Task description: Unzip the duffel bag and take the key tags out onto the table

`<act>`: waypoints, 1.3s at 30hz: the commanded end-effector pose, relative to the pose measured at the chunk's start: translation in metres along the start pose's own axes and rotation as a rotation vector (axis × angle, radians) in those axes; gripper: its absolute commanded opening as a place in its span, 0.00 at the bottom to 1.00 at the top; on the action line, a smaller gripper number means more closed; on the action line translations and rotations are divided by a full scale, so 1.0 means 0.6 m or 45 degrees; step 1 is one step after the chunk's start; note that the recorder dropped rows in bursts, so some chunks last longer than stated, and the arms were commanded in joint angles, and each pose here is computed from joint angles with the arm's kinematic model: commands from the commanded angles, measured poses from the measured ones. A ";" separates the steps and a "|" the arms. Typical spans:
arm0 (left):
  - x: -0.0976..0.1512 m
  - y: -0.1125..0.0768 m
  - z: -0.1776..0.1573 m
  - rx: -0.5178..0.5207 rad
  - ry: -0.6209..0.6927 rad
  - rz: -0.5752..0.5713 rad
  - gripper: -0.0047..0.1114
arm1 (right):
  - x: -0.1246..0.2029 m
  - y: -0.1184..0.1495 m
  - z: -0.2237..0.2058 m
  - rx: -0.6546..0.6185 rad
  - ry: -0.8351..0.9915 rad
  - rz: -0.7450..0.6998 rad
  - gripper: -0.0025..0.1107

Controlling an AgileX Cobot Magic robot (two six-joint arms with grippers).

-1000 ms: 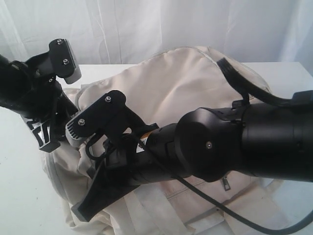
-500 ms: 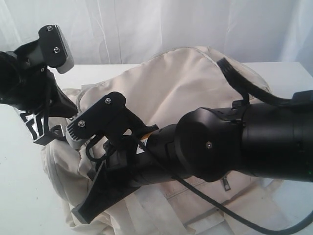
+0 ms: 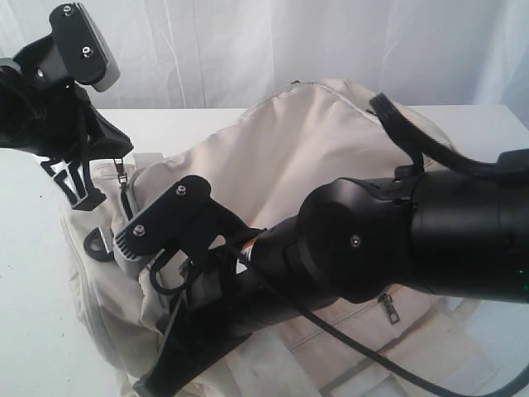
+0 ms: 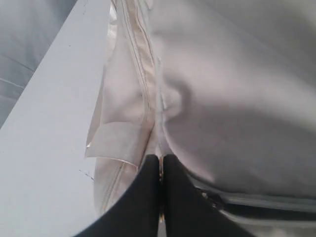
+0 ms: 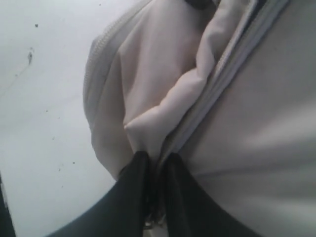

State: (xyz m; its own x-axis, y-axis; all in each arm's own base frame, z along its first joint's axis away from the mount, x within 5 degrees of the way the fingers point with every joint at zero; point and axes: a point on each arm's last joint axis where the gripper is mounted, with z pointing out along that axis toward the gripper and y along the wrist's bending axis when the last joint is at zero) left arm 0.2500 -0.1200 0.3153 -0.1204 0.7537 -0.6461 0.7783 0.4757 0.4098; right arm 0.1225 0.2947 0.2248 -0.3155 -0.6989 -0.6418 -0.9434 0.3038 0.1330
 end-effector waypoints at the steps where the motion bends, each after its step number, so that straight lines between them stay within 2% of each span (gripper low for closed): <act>1: -0.006 0.010 -0.005 -0.073 -0.047 -0.033 0.04 | 0.034 0.015 -0.002 -0.120 0.259 -0.019 0.02; 6: -0.001 0.010 0.013 -0.050 -0.019 -0.042 0.04 | 0.052 0.009 -0.006 -0.068 0.412 -0.015 0.02; 12: 0.006 0.010 0.034 -0.029 0.012 -0.051 0.04 | 0.077 -0.015 -0.018 0.154 0.608 0.030 0.02; 22: 0.003 0.020 0.042 -0.104 -0.026 -0.094 0.04 | 0.176 -0.029 -0.041 0.342 0.788 0.138 0.02; 27: 0.003 0.020 0.042 -0.103 -0.027 -0.096 0.04 | 0.207 -0.033 -0.066 0.445 0.830 0.183 0.02; 31: 0.001 0.019 0.042 -0.091 -0.044 -0.142 0.04 | 0.224 -0.035 -0.087 0.515 0.828 0.231 0.02; 36: -0.002 0.012 0.043 -0.034 -0.067 -0.238 0.04 | 0.207 -0.024 -0.099 0.442 0.614 0.281 0.03; 39: -0.003 0.003 0.043 0.043 -0.069 -0.293 0.04 | 0.189 -0.015 -0.112 0.373 0.451 0.312 0.13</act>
State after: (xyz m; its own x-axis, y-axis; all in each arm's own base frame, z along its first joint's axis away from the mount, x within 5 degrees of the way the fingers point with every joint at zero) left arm 0.2611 -0.1385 0.2900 -0.2854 0.6424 -0.7112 0.8037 0.5647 0.1875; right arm 0.1000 0.1870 0.2068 -0.4943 -0.7500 -0.4395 -0.8222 0.5676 -0.0437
